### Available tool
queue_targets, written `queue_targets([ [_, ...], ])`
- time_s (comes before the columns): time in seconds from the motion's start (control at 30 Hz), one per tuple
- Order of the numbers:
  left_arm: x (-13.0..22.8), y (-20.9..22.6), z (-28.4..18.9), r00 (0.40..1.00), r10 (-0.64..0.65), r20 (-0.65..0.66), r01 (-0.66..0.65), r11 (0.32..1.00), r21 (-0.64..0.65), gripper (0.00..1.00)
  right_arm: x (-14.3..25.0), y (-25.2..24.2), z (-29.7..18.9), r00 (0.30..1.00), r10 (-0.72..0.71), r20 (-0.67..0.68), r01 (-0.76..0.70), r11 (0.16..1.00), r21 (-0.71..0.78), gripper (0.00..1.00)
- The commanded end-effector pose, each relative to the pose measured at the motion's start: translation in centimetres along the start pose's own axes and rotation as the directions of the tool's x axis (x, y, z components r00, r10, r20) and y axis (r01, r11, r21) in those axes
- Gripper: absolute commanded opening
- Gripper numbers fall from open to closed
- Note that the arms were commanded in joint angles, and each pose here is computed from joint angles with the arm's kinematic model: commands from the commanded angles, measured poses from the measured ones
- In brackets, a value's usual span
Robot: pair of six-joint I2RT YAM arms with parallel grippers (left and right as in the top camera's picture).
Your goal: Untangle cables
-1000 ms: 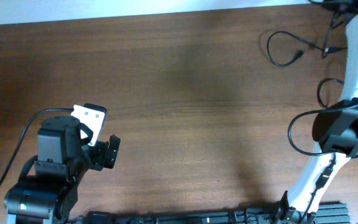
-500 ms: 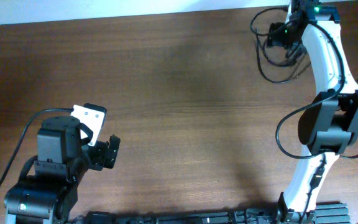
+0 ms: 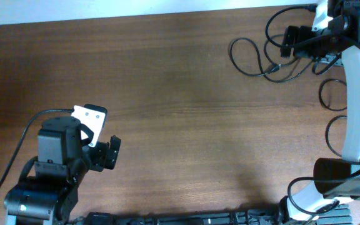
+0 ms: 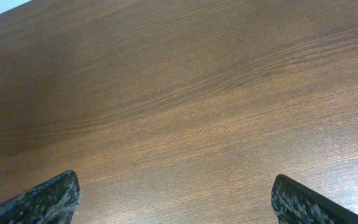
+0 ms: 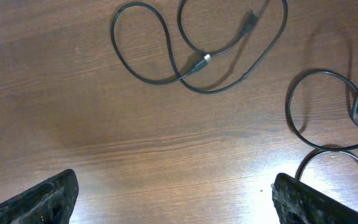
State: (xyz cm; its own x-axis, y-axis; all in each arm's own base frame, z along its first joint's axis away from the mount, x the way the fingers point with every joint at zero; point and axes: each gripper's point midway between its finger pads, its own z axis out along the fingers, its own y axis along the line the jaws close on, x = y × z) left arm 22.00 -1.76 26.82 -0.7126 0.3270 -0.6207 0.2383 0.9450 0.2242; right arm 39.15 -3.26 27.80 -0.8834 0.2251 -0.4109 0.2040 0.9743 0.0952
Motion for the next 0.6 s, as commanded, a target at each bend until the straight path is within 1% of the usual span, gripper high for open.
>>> queue_targets([
  [0.0, -0.4, 0.3, -0.4, 1.0, 0.008, 0.017, -0.008, 1.0, -0.009, 0.99, -0.2, 0.4, -0.8, 1.0, -0.002, 0.021, 0.002, 1.0, -0.011, 0.99],
  [0.27, -0.4, 0.3, -0.4, 1.0, 0.008, 0.017, -0.008, 1.0, -0.009, 0.99, -0.1, 0.2, -0.2, 1.0, 0.001, 0.006, -0.001, 1.0, -0.008, 0.99],
  [0.3, -0.4, 0.3, -0.4, 1.0, 0.008, 0.017, -0.008, 1.0, -0.009, 0.99, -0.1, 0.5, -0.5, 1.0, -0.001, 0.013, 0.002, 1.0, -0.02, 0.99],
  [0.33, -0.4, 0.3, -0.4, 1.0, 0.008, 0.017, -0.008, 1.0, -0.009, 0.99, 0.2, 2.3, -1.0, 1.0, -0.018, 0.014, 0.019, 0.995, -0.094, 0.99],
  [0.37, -0.4, 0.3, -0.4, 1.0, 0.008, 0.017, -0.008, 1.0, -0.009, 0.99, 0.3, 3.7, -1.5, 0.999, -0.036, 0.028, 0.039, 0.992, -0.12, 0.99],
  [0.4, -0.4, 0.3, -0.4, 1.0, 0.008, 0.017, -0.008, 1.0, -0.009, 0.99, -1.1, 6.3, -2.4, 0.986, -0.095, 0.137, 0.111, 0.987, -0.113, 0.99],
  [0.5, -0.4, 0.3, -0.4, 1.0, 0.008, 0.017, -0.008, 1.0, -0.009, 0.99, -0.6, 9.3, -3.7, 0.947, -0.207, 0.247, 0.215, 0.977, -0.006, 0.99],
  [0.53, -0.4, 0.3, -0.4, 1.0, 0.008, 0.017, -0.008, 1.0, -0.009, 0.99, -0.3, 9.7, -3.6, 0.939, -0.203, 0.277, 0.215, 0.976, -0.013, 0.99],
  [0.57, -0.4, 0.3, -0.4, 1.0, 0.008, 0.016, -0.008, 1.0, -0.009, 0.99, 0.1, 9.5, -3.1, 0.942, -0.158, 0.295, 0.174, 0.984, -0.029, 0.99],
])
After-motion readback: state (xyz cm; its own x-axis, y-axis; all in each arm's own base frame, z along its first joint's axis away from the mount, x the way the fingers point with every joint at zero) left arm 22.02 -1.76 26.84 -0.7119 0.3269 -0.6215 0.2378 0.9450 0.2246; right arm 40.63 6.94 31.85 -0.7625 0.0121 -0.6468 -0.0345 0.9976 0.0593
